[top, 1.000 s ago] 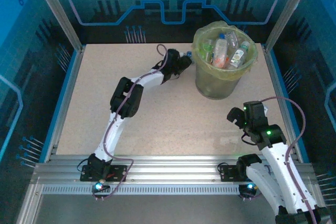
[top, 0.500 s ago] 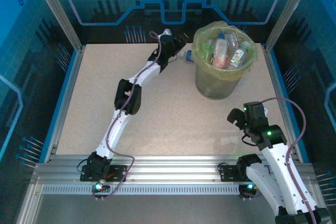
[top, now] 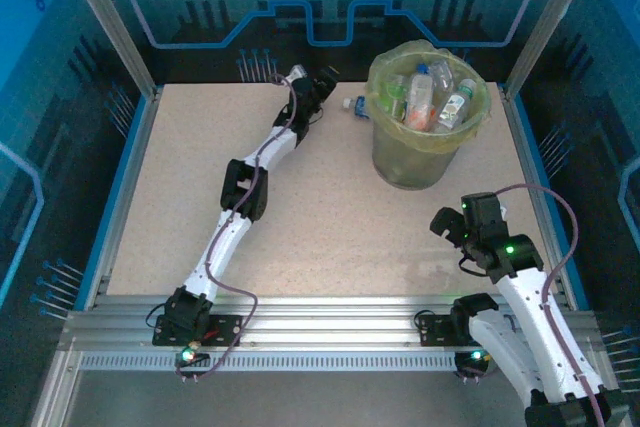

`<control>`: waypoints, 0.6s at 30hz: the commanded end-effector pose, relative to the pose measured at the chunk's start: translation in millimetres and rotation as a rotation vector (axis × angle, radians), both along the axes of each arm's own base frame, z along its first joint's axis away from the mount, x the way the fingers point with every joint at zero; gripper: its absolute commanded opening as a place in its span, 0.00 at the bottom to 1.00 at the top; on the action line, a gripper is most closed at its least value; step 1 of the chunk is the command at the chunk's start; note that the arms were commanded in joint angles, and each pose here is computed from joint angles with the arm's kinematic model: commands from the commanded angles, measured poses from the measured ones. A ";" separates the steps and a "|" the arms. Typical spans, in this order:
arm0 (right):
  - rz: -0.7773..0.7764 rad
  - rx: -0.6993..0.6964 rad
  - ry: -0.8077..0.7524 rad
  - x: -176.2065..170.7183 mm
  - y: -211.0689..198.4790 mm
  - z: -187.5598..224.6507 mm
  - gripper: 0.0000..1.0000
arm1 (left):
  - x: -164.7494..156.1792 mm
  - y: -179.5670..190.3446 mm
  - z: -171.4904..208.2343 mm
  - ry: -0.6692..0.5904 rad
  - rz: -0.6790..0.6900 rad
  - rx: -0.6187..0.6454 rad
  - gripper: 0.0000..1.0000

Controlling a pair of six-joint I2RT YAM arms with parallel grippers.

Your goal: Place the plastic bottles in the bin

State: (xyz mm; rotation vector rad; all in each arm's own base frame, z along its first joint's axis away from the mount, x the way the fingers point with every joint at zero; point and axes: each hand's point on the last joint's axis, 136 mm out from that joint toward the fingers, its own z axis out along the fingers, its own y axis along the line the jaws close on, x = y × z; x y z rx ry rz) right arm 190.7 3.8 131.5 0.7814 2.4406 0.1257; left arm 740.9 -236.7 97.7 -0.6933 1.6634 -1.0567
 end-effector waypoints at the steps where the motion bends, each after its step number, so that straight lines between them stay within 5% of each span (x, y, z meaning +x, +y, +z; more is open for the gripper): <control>1: 0.014 0.022 0.010 -0.8 6.7 -6.1 1.00 | -0.5 -4.5 -6.7 0.005 -0.007 0.004 0.80; 18: 0.013 0.031 0.014 -1.9 9.5 -7.1 1.00 | -34.4 -79.8 -36.3 0.029 -0.257 0.125 0.79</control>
